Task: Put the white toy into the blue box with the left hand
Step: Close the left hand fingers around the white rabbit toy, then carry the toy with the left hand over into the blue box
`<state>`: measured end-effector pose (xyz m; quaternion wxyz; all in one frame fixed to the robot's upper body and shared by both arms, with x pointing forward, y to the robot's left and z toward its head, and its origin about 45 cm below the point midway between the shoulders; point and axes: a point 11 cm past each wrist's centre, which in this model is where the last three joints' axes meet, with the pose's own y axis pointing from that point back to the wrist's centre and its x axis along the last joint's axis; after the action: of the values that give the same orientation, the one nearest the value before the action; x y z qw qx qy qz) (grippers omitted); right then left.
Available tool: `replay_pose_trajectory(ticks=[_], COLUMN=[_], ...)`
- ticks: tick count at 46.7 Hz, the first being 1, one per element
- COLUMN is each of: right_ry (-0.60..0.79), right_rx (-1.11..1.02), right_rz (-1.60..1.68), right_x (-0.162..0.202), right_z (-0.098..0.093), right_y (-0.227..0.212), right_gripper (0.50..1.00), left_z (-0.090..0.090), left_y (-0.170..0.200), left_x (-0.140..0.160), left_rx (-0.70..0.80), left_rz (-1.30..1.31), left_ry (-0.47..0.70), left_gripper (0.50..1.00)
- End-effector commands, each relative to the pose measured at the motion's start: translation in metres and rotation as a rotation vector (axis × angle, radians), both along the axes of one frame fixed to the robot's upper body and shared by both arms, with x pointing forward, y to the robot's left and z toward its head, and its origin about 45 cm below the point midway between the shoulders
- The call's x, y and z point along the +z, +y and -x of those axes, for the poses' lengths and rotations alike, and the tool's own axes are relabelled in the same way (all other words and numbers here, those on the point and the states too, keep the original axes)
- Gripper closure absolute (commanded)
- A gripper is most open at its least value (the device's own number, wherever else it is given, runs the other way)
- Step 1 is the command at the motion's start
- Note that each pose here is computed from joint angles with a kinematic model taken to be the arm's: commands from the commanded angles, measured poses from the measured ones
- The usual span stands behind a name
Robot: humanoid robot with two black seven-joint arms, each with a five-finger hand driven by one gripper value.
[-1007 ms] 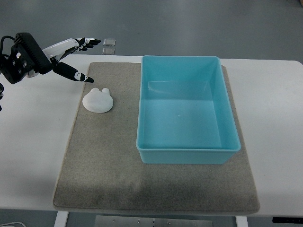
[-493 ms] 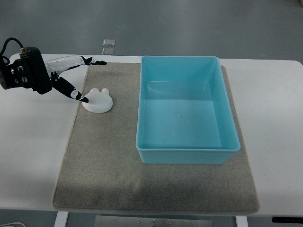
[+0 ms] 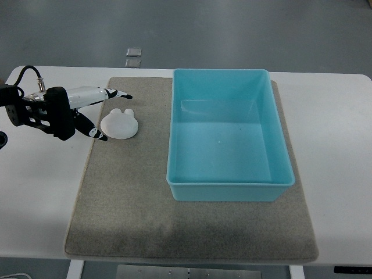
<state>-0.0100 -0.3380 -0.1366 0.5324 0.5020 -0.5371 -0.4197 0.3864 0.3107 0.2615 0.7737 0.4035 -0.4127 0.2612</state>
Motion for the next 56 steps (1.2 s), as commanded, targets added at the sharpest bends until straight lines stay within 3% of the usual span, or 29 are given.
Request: replay_pose_trajectory(ticks=[1, 17, 30, 33, 37, 39, 50, 56], right_ry=[0.000, 0.000, -0.001, -0.001, -0.001, 0.000, 0.000, -0.001], right_rx=[-0.001, -0.001, -0.001, -0.001, 0.000, -0.001, 0.000, -0.001], right_rz=[0.001, 0.000, 0.000, 0.000, 0.000, 0.000, 0.000, 0.000], right_x=[0.000, 0.000, 0.000, 0.000, 0.000, 0.000, 0.000, 0.000], right_z=[0.000, 0.000, 0.000, 0.000, 0.000, 0.000, 0.000, 0.000], right_y=[0.000, 0.000, 0.000, 0.000, 0.000, 0.000, 0.000, 0.000], right_gripper=[0.564, 0.564, 0.564, 0.564, 0.564, 0.564, 0.564, 0.564], left_z=[0.001, 0.003, 0.003, 0.003, 0.002, 0.002, -0.007, -0.017], left_y=[-0.004, -0.002, -0.001, -0.002, -0.002, -0.002, -0.017, -0.026], left_x=[-0.006, -0.017, -0.020, -0.020, -0.019, -0.019, 0.001, 0.033], left_rx=[-0.005, -0.014, -0.018, -0.019, -0.018, -0.017, -0.025, -0.038], left_rz=[-0.008, -0.084, -0.115, -0.116, -0.117, -0.117, -0.061, -0.033], left_ry=[-0.013, -0.071, -0.087, -0.089, -0.090, -0.092, -0.184, -0.263], left_gripper=[0.546, 0.651, 0.825, 0.834, 0.911, 1.000, 1.000, 1.000])
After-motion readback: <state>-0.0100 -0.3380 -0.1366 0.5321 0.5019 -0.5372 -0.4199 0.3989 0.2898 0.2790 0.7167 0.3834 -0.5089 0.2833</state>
